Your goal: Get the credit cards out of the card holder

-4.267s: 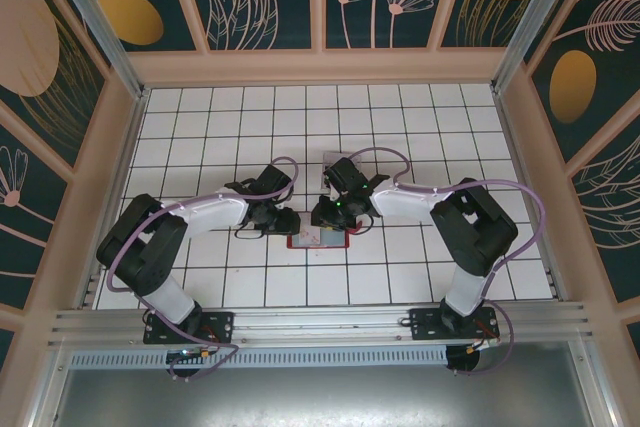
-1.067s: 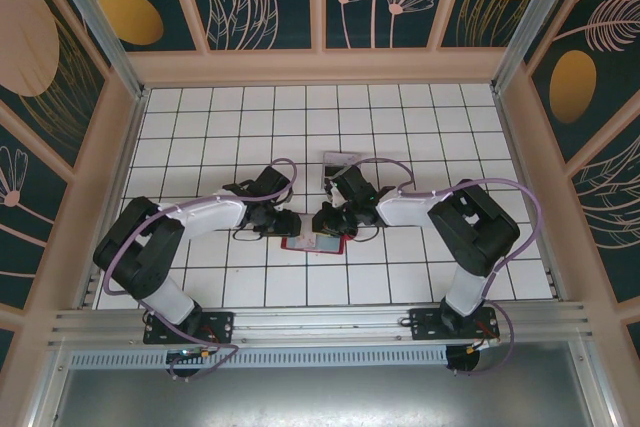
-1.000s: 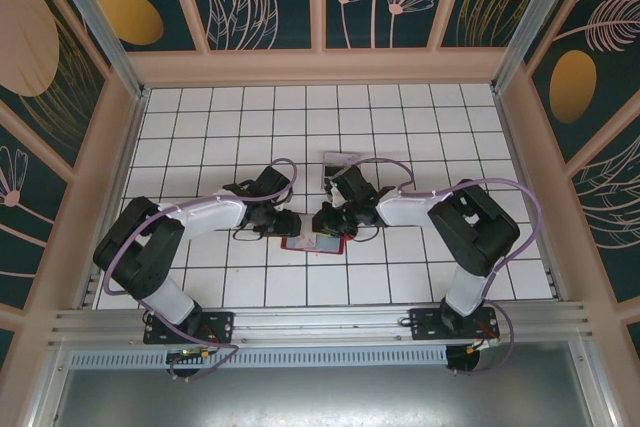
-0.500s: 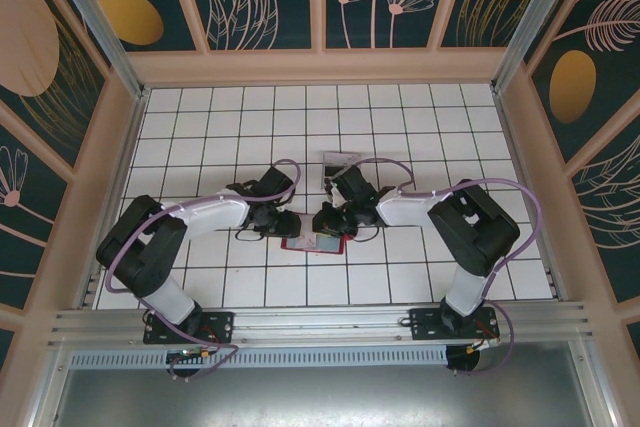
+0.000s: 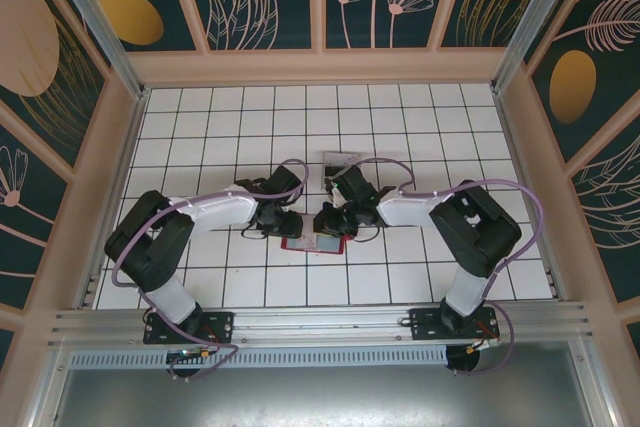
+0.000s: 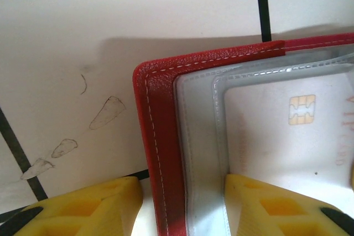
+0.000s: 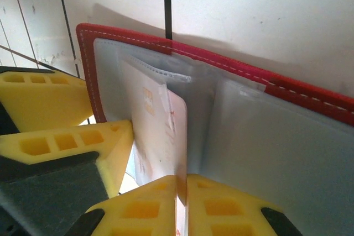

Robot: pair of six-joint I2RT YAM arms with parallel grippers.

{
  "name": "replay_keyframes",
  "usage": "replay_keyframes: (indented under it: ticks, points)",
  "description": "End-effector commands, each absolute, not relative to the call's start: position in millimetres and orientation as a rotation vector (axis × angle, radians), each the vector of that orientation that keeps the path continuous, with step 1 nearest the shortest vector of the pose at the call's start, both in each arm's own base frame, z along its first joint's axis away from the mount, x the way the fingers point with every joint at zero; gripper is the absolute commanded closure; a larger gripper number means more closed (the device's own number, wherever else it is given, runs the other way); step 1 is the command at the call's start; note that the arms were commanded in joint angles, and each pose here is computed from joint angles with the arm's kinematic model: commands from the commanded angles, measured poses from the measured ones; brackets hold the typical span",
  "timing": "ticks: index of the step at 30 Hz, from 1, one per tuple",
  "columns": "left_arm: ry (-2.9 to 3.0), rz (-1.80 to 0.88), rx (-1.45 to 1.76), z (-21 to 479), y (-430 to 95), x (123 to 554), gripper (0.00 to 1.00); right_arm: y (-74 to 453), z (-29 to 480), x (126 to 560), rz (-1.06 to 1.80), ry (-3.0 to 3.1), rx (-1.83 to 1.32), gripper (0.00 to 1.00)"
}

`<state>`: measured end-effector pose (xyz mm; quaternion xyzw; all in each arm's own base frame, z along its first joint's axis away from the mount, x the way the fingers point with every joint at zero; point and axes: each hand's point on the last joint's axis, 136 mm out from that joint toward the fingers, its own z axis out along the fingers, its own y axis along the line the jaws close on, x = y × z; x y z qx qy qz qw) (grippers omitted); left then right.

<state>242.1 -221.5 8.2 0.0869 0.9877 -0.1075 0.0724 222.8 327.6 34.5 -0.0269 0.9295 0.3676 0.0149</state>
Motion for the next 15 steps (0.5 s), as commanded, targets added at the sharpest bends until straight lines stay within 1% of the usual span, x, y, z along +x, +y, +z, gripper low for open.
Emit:
replay_keyframes:
  ticks: [1,7,15]
  points:
    - [3.111,0.141,0.276,-37.1,-153.8,213.0,0.53,313.9,36.5,222.3,1.084,2.890,-0.075,0.88]
    - [3.114,0.148,0.283,-37.5,-153.8,211.5,0.53,308.1,38.6,222.9,1.076,2.881,-0.065,0.91]
    - [3.113,0.143,0.280,-36.4,-154.2,211.7,0.53,301.5,42.7,223.0,1.042,2.877,-0.067,0.93]
